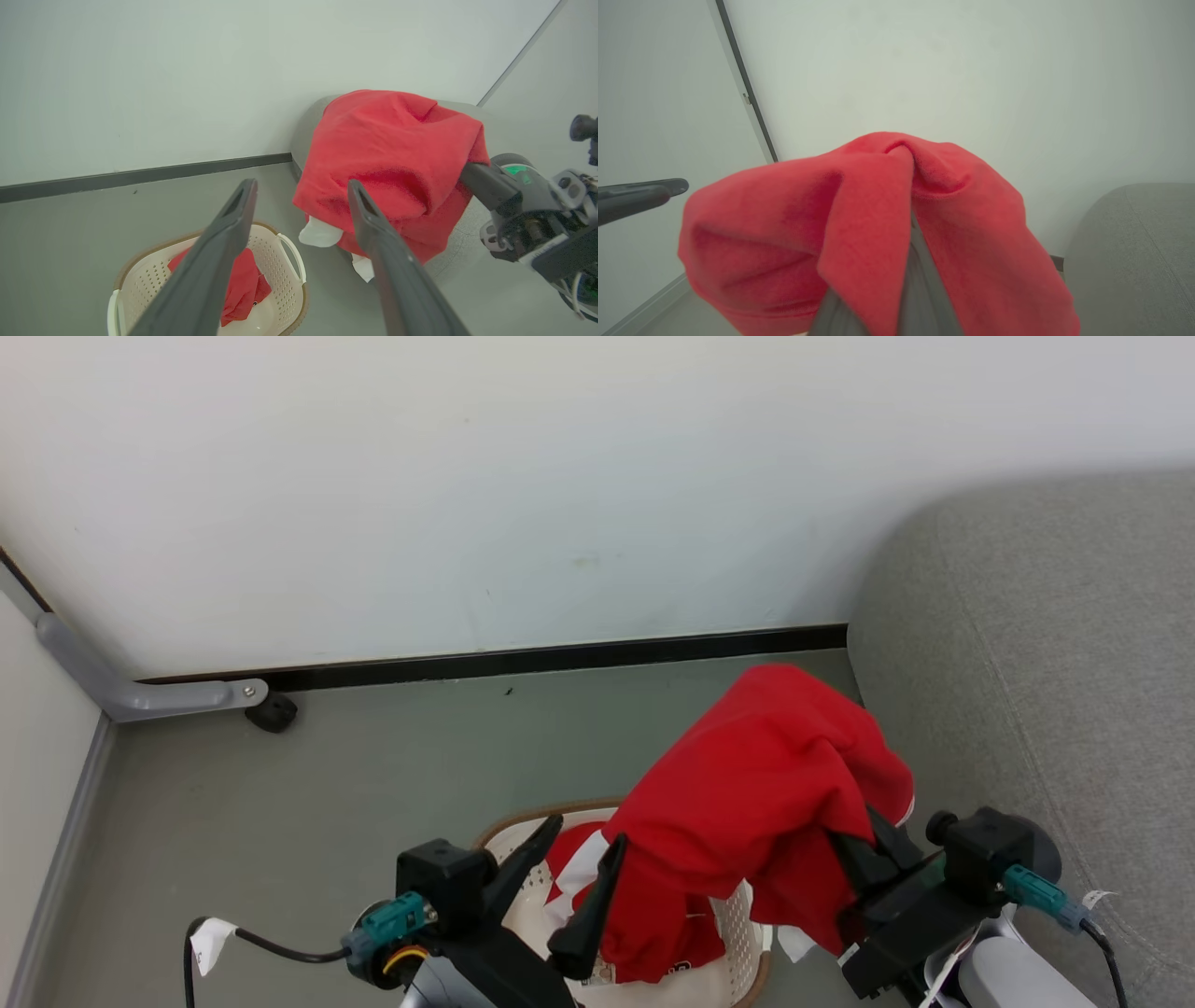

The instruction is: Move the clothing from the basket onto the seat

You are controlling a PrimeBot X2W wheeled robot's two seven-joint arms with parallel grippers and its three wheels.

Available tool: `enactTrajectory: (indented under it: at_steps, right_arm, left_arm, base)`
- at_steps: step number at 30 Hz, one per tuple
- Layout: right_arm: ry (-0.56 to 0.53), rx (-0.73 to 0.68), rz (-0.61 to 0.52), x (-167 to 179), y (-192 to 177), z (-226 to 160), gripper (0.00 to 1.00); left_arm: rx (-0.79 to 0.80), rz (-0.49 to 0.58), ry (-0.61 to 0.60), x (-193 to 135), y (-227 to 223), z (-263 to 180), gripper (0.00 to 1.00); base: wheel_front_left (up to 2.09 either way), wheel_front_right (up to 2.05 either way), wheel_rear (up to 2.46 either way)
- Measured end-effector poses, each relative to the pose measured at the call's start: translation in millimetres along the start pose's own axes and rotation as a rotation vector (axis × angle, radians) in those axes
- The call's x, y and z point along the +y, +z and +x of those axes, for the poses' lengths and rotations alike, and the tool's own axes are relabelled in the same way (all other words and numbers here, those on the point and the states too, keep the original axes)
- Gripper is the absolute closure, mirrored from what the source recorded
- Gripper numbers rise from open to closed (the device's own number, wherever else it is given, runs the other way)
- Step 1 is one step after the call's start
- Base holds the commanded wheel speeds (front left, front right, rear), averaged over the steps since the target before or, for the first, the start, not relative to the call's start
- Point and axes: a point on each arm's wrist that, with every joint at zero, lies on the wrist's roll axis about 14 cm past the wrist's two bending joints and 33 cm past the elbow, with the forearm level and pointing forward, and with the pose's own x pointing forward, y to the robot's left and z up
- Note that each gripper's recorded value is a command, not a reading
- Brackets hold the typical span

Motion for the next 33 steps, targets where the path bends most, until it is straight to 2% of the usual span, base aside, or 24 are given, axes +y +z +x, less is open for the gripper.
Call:
enactTrajectory:
  at_steps: [4, 11, 17, 28, 33]
  right_arm:
    - [-0.028, -0.013, -0.005, -8.3, 4.9, -5.0, 1.0]
    - [-0.088, -0.06, -0.028, -26.6, 21.9, -16.3, 1.0]
    - [-0.165, -0.085, -0.08, -53.7, 35.3, -34.6, 1.0]
    - [-0.287, -0.11, -0.124, -77.7, 47.3, -70.4, 1.0]
    - [-0.375, -0.12, -0.149, -97.1, 54.5, -96.0, 1.0]
  left_arm:
    - [-0.019, 0.035, -0.085, -22.1, 2.8, 3.1, 0.0]
    - [0.023, 0.069, -0.161, -36.9, -13.6, -3.5, 0.0]
    - [0.009, 0.076, -0.213, -51.0, -11.6, 0.4, 0.0]
    - [-0.007, 0.091, -0.34, -83.7, -7.5, 11.1, 0.0]
    - [-0.001, 0.093, -0.404, -101.9, -9.8, 14.3, 0.0]
  base:
    - [0.0, 0.0, 0.0]
    - [0.0, 0.0, 0.0]
    - [0.0, 0.0, 0.0]
    - [0.0, 0.0, 0.0]
    - [0.0, 0.0, 0.0]
